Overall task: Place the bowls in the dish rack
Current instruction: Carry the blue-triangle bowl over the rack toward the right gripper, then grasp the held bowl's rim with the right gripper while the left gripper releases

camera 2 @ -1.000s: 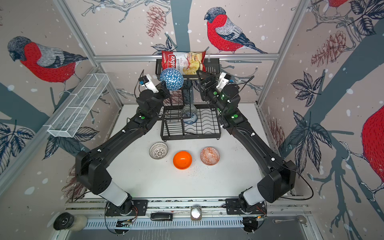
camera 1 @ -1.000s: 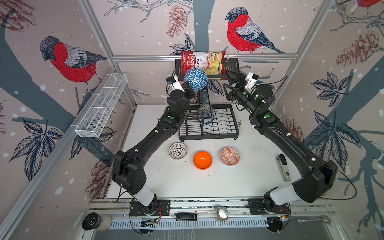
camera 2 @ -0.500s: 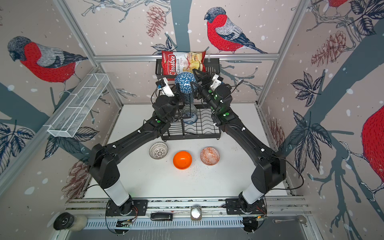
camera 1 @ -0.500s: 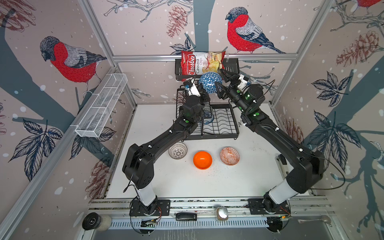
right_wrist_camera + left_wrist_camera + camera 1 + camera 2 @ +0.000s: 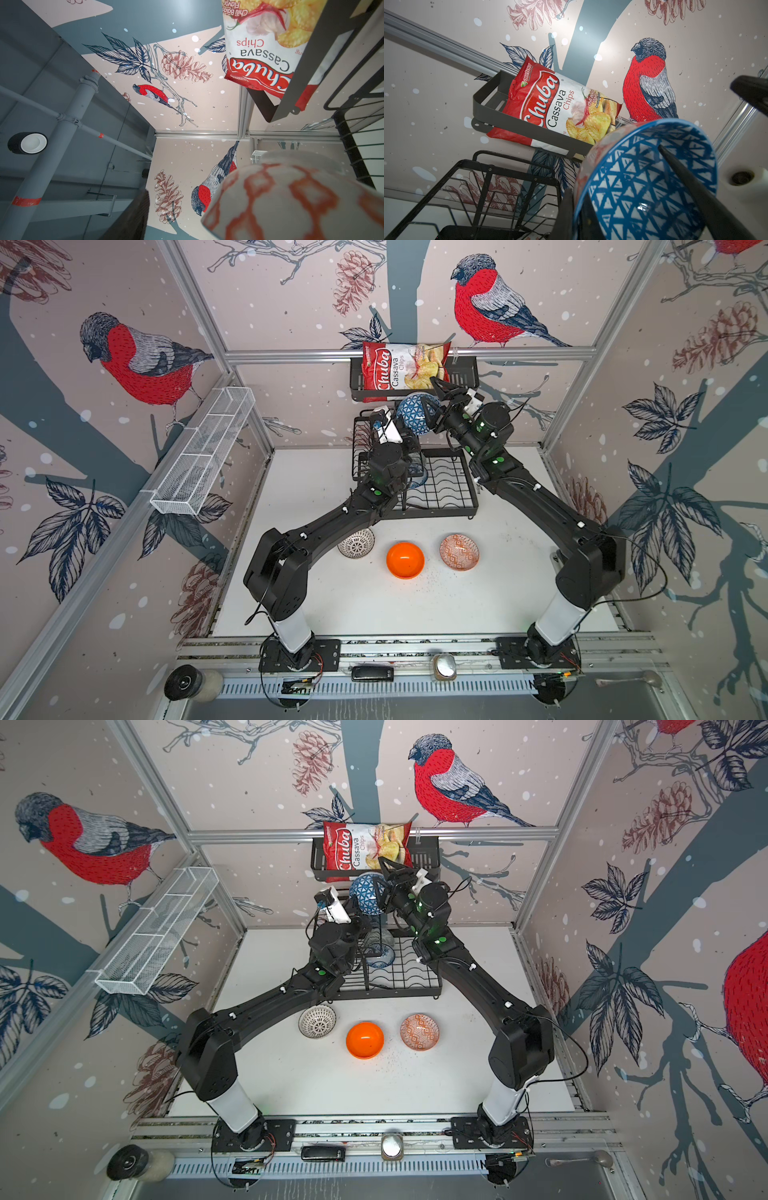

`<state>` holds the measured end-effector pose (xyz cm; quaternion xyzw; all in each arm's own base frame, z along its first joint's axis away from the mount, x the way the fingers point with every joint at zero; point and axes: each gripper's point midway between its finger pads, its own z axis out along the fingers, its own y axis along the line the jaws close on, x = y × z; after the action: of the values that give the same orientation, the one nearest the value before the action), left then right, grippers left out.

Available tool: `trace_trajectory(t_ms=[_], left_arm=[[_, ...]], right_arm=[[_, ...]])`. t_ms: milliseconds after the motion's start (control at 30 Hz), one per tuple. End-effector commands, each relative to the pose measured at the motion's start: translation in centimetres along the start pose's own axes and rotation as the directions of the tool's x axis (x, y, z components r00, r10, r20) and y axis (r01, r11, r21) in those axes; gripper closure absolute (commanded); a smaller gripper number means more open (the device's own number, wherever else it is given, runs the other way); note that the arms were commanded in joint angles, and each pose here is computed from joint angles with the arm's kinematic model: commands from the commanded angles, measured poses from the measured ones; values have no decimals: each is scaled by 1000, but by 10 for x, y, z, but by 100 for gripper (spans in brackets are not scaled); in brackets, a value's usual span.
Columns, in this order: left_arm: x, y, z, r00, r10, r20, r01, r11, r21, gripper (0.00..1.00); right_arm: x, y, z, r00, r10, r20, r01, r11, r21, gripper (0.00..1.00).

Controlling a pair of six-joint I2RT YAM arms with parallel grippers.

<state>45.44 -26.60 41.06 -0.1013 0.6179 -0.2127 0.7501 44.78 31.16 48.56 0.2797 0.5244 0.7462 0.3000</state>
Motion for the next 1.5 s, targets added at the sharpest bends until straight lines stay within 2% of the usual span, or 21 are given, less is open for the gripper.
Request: trace_trajectory(t_ms=[0,200,400,567,1033,1300,1400,1467], left_arm=[[-38,-7,-8,988,-76,133,72,997,29,100],[-38,-3,-15,986,-58,153,57,998,14,100],[-37,-1,-19,985,-43,165,44,999,1,100],[-39,-3,-22,984,-32,176,32,999,1,100],[-36,0,-25,983,-6,185,12,999,-31,100],[-41,-2,-26,984,-2,179,6,1000,-20,100],[-39,-5,-25,986,8,165,-6,1000,-12,100],[-37,-6,-24,989,16,150,-15,1000,-10,95]], right_arm=[[-9,4,2,999,16,40,-15,1000,-13,39],[-10,-1,5,998,15,59,-17,1000,21,45],[-4,-8,9,999,36,31,-37,998,41,48],[0,-12,8,999,38,19,-39,997,59,55],[8,-23,-2,999,45,-10,-44,996,77,90],[12,-28,-13,999,40,-26,-38,997,73,99],[11,-27,-14,999,28,-28,-26,998,66,100],[12,-25,-13,999,22,-34,-20,998,55,100]])
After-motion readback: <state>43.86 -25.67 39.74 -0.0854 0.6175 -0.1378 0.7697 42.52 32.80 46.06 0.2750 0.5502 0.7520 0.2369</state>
